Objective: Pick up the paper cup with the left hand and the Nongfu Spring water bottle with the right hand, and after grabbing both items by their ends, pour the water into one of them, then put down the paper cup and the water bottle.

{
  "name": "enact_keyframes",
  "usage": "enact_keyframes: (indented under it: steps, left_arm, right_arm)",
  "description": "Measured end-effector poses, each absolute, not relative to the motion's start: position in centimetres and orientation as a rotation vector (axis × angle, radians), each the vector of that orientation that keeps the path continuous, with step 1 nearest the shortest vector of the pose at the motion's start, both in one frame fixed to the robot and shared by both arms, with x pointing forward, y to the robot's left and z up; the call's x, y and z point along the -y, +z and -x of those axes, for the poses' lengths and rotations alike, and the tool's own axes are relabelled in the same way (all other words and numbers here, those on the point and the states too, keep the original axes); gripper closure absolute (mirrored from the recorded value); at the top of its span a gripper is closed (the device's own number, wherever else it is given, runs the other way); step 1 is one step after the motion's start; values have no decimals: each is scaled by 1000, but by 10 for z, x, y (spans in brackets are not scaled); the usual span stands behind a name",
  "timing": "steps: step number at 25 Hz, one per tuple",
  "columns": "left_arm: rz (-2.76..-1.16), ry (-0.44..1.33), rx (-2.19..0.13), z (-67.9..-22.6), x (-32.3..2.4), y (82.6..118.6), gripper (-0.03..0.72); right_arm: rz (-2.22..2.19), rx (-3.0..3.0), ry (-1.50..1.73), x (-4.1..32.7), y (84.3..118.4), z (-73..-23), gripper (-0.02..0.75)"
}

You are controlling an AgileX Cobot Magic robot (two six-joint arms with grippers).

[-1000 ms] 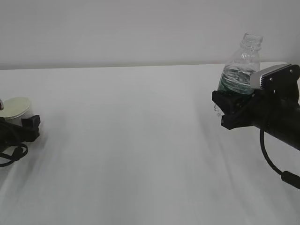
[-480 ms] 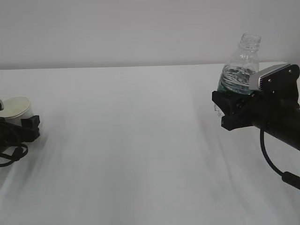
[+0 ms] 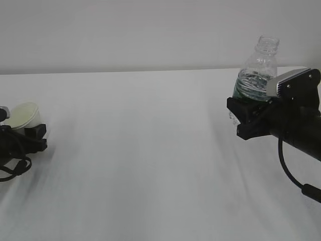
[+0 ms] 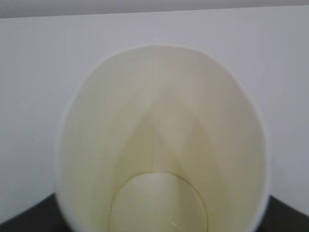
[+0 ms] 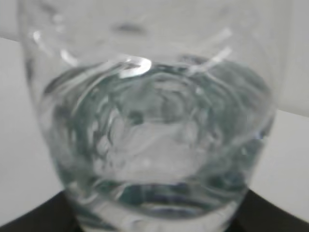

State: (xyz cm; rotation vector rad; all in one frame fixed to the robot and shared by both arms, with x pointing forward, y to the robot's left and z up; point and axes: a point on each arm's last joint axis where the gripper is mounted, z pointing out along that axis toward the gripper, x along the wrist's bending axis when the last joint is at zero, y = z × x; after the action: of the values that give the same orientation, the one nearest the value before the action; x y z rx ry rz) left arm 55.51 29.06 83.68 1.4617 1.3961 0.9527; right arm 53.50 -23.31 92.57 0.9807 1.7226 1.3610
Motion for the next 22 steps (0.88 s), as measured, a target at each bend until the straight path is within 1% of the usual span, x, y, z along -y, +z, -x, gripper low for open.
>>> enact_keyframes:
  steps: [4,13,18,22]
  left_arm:
    - [-1483,934,-1343,-556,-287,841,260]
    - [-1541,870,-1080,-555,-268,873,262]
    - [-1501,707,-1052,-552,-258,882,262]
    - [-1530,551,-992,-545,-247,882,262]
  right_arm:
    - [-981,-1723,1361,233,926,-535,364]
    - [-981,-1723,1361,233,926,-535,364]
    - [-981,-1723,1361,233,926,-535,364]
    - [-988,-1734,1351,233,925,-535,364]
